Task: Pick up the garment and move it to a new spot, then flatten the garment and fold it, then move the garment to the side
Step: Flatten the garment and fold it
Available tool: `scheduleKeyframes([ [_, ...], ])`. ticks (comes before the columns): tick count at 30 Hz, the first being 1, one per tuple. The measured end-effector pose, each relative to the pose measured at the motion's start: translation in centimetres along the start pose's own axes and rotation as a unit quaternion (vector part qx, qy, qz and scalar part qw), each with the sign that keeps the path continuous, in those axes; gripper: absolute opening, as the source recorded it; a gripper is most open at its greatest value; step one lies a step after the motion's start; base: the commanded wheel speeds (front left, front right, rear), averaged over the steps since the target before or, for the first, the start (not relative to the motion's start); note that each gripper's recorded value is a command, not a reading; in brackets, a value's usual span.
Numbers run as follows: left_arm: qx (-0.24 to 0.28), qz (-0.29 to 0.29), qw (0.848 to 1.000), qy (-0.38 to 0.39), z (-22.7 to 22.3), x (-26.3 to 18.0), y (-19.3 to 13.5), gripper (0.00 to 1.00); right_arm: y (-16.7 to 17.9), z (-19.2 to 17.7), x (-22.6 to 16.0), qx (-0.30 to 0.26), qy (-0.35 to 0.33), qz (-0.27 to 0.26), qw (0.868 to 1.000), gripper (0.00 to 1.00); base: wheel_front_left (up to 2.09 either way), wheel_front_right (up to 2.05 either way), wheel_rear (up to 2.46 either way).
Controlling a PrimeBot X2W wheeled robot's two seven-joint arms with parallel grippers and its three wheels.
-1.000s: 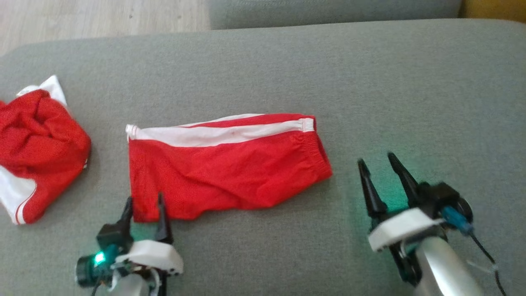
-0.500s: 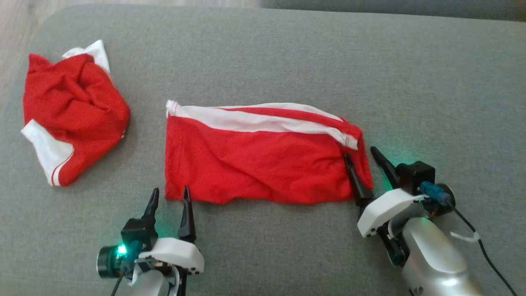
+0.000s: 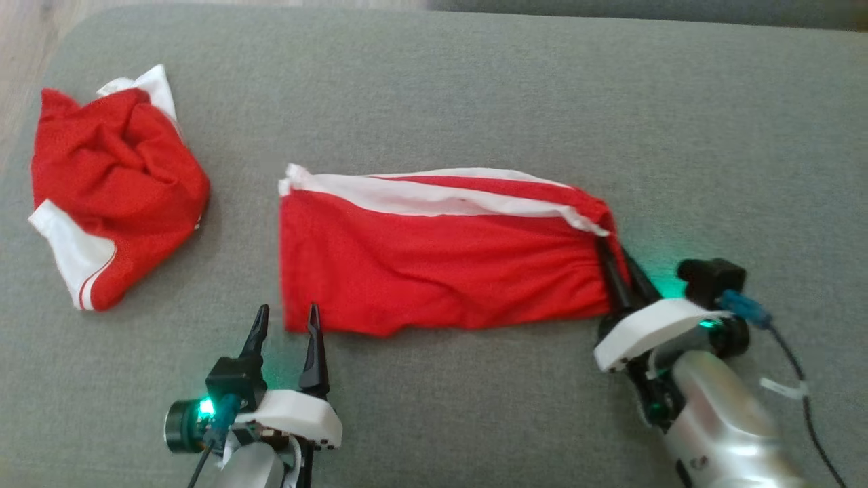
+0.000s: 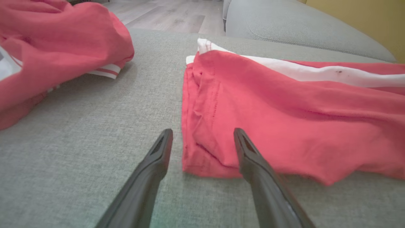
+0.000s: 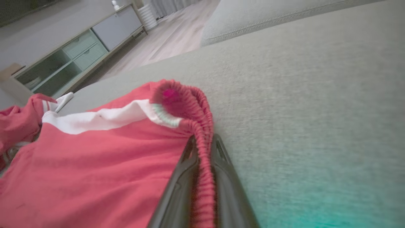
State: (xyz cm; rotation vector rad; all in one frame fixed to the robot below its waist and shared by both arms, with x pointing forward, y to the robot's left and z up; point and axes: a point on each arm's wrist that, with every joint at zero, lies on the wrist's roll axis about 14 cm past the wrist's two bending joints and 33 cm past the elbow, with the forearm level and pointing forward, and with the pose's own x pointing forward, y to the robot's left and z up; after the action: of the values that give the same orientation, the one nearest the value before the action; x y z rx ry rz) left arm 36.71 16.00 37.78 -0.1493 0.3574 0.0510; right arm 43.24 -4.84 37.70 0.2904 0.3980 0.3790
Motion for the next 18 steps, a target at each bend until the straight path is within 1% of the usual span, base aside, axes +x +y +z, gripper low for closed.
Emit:
scheduleKeyframes([
  [2,0.002,-0.008,1.0,-0.003,0.2,0.0,-0.4,1.0,-1.6,0.7,-0.6,0.012,-0.01,-0.022,1.0,0.0,0.0,0.0,0.0],
  [7,0.01,-0.031,0.999,-0.007,0.5,-0.1,-1.6,1.0,-8.7,3.2,-3.9,0.003,-0.041,-0.106,0.994,0.0,0.0,0.0,0.0],
  [8,0.01,-0.031,0.999,-0.007,0.5,-0.1,-1.6,1.0,-8.7,3.2,-3.9,0.003,-0.041,-0.106,0.994,0.0,0.0,0.0,0.0],
  [11,0.011,-0.046,0.999,-0.004,0.2,-0.4,-2.3,1.0,-10.6,4.6,-5.5,-0.002,-0.06,-0.131,0.99,0.0,0.0,0.0,0.0],
  [13,0.013,-0.055,0.998,0.004,-0.4,-0.8,-2.8,1.0,-10.3,5.6,-5.8,0.0,-0.077,-0.127,0.989,0.0,0.0,0.0,0.0],
  [14,0.016,-0.062,0.998,0.009,-0.8,-1.2,-3.2,1.0,-8.7,6.2,-5.6,0.011,-0.087,-0.107,0.99,0.0,0.0,0.0,0.0],
  [16,0.02,-0.07,0.997,0.01,-1.0,-1.5,-3.6,1.0,-5.9,6.4,-4.8,0.035,-0.088,-0.073,0.993,0.0,0.0,0.0,0.0],
  [18,0.019,-0.071,0.997,0.012,-1.1,-1.7,-3.6,1.0,-2.3,6.4,-3.8,0.064,-0.083,-0.026,0.994,0.0,0.0,0.0,0.0],
])
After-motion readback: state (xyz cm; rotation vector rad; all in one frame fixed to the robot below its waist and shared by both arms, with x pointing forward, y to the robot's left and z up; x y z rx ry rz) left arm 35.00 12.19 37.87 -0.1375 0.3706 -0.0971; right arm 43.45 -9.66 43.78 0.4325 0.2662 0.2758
